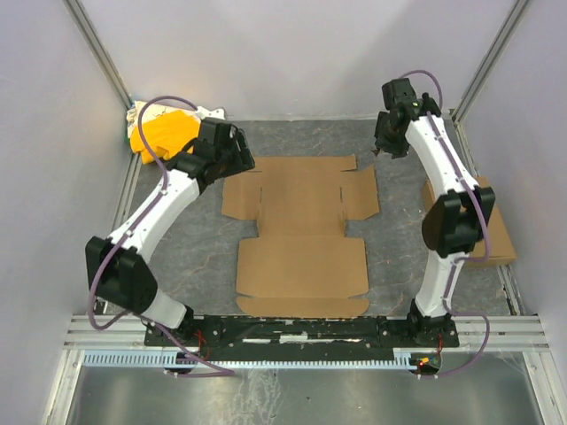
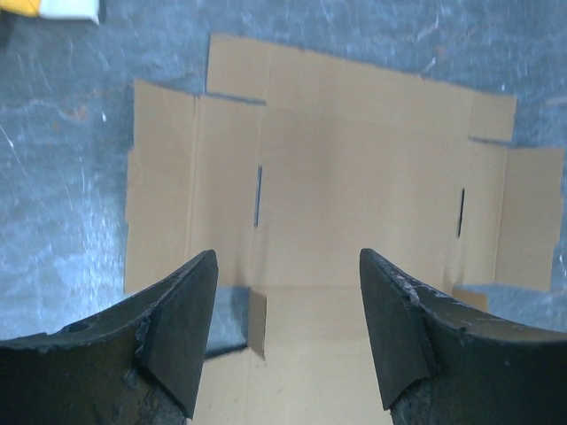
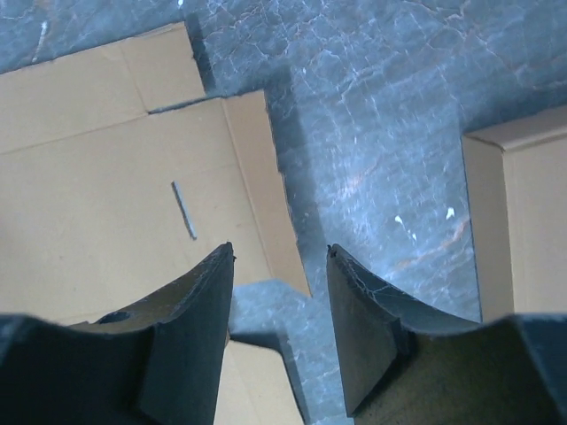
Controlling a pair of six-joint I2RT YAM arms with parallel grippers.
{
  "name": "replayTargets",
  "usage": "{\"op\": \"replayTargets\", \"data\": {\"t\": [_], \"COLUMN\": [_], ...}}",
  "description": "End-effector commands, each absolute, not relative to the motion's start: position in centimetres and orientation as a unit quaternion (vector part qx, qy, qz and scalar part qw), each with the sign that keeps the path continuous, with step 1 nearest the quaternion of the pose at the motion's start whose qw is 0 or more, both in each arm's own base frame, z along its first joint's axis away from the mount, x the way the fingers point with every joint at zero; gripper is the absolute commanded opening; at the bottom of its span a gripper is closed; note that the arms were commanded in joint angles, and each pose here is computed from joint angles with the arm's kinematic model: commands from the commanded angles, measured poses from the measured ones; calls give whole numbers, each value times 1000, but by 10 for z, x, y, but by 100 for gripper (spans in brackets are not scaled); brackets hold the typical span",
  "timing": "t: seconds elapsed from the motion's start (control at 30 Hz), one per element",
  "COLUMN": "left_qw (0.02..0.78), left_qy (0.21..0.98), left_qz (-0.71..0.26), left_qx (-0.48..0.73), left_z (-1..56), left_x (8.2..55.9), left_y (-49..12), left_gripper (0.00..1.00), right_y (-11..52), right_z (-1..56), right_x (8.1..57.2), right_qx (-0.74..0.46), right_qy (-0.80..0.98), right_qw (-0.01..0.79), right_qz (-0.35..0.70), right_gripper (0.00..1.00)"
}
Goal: Fold the paper box
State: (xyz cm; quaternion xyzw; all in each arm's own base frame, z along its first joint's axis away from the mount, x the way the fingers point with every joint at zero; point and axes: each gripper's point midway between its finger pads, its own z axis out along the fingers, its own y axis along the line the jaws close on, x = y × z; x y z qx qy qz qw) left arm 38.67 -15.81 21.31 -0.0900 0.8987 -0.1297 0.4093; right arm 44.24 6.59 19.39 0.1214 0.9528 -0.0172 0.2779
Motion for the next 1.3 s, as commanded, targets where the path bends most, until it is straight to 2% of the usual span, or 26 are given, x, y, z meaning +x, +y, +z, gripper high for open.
{"op": "replayTargets", "data": {"t": [0.0, 0.23, 0.47, 0.63, 0.93, 1.07, 1.1, 1.23, 1.27], "left_qw": [411, 399, 390, 378, 366, 364, 364, 368, 370], "left_qy": [897, 893, 898, 901, 905, 906, 906, 907, 908], "left_qz": [-152, -207, -200, -211, -213, -211, -209, -197, -192], "left_qx": [-54, -2, 26, 33, 39, 45, 45, 49, 48], "left_z": [225, 233, 231, 224, 213, 209, 208, 207, 207], "left_x": [417, 449, 471, 477, 477, 478, 478, 482, 483], "left_y": [-172, -210, -219, -228, -231, -232, -231, -228, -226], "left_gripper": [72, 72, 74, 74, 74, 74, 74, 74, 74], "right_y": [79, 71, 61, 63, 69, 77, 78, 79, 77], "right_z": [159, 117, 96, 81, 56, 45, 44, 41, 44], "right_x": [452, 466, 470, 473, 481, 484, 485, 486, 486], "right_qx": [63, 68, 77, 72, 71, 65, 64, 59, 57], "right_qy": [975, 979, 980, 982, 985, 986, 986, 986, 986], "right_qw": [213, 188, 181, 171, 158, 151, 150, 151, 153], "right_qz": [-8, -29, -44, -35, -3, 19, 22, 23, 19], "right_gripper": [53, 53, 56, 62, 60, 51, 44, 5, 2]}}
